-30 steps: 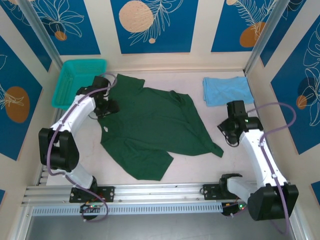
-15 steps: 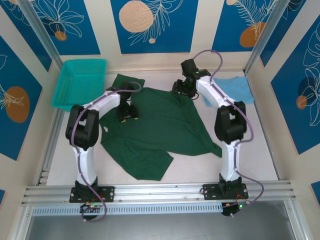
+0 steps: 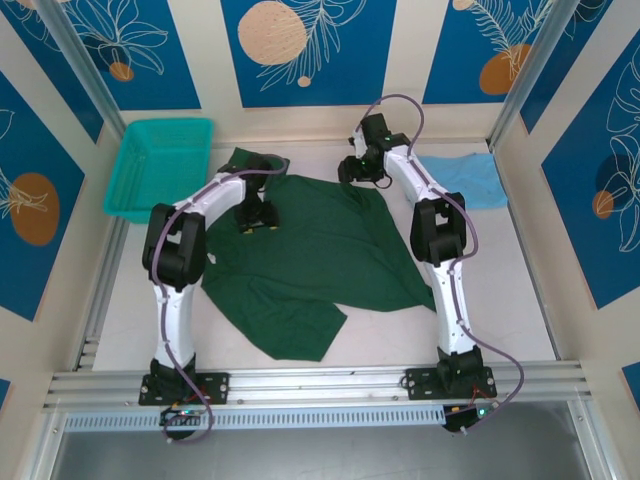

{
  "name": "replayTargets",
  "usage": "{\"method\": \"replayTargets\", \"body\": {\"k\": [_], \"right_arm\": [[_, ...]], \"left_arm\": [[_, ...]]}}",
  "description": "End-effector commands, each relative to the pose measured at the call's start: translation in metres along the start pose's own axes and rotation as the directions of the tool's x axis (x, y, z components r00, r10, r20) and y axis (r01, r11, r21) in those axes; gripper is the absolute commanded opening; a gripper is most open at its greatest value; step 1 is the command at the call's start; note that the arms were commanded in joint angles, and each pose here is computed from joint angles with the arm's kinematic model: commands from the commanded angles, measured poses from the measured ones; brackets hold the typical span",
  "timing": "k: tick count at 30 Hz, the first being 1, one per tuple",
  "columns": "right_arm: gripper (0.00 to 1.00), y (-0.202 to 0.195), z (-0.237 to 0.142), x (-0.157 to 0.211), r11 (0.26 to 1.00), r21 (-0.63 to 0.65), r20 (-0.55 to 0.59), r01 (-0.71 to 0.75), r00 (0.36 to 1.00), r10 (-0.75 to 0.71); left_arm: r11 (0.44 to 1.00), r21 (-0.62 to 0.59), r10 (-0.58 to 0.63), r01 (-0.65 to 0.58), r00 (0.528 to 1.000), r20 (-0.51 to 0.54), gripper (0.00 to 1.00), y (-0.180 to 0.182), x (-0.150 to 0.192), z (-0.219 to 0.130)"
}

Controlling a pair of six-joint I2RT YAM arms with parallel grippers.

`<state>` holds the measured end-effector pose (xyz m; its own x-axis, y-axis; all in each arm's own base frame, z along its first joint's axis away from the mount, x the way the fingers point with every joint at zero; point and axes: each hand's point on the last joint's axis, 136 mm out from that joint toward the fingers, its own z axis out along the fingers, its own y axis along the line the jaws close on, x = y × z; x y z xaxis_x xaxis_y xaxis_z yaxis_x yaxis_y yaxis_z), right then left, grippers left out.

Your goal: Fold and stack the t-shirts

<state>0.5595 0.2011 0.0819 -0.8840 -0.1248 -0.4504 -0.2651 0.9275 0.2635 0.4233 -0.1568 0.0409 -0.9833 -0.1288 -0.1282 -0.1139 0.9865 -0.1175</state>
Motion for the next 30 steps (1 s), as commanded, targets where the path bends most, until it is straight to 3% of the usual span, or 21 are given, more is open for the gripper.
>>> {"method": "replayTargets", "body": {"k": [1,8,12,19,23,30], "right_arm": [[0.55,0.011,0.008,0.01,0.996,-0.061,-0.044,0.058,0.997,-0.06],[0.52,0.013,0.017,0.019,0.993,-0.105,-0.078,0.048,0.995,-0.056],[0.44,0.008,0.023,0.02,0.995,-0.088,-0.085,0.044,0.995,-0.051],[0.1,0.002,0.012,0.005,0.997,-0.073,-0.051,-0.015,0.999,0.011],[0.05,-0.008,-0.012,-0.013,0.997,-0.05,0.023,-0.06,0.998,0.061],[0.03,-0.068,-0.044,-0.03,0.959,0.001,0.131,-0.282,0.951,0.279]], "left_arm": [[0.999,-0.048,0.012,-0.013,1.0,-0.026,0.57,0.013,-0.001,0.004],[0.998,-0.062,0.011,-0.012,1.0,-0.016,0.57,0.019,-0.013,0.007],[0.998,-0.067,0.011,-0.012,1.0,-0.01,0.57,0.023,-0.02,0.007],[0.995,-0.1,0.002,0.0,1.0,0.019,0.57,0.033,-0.029,0.004],[0.99,-0.138,-0.013,0.018,0.999,0.044,0.57,0.044,-0.032,0.004],[0.981,-0.192,-0.025,0.037,0.998,0.062,0.57,0.058,-0.035,0.009]]}}
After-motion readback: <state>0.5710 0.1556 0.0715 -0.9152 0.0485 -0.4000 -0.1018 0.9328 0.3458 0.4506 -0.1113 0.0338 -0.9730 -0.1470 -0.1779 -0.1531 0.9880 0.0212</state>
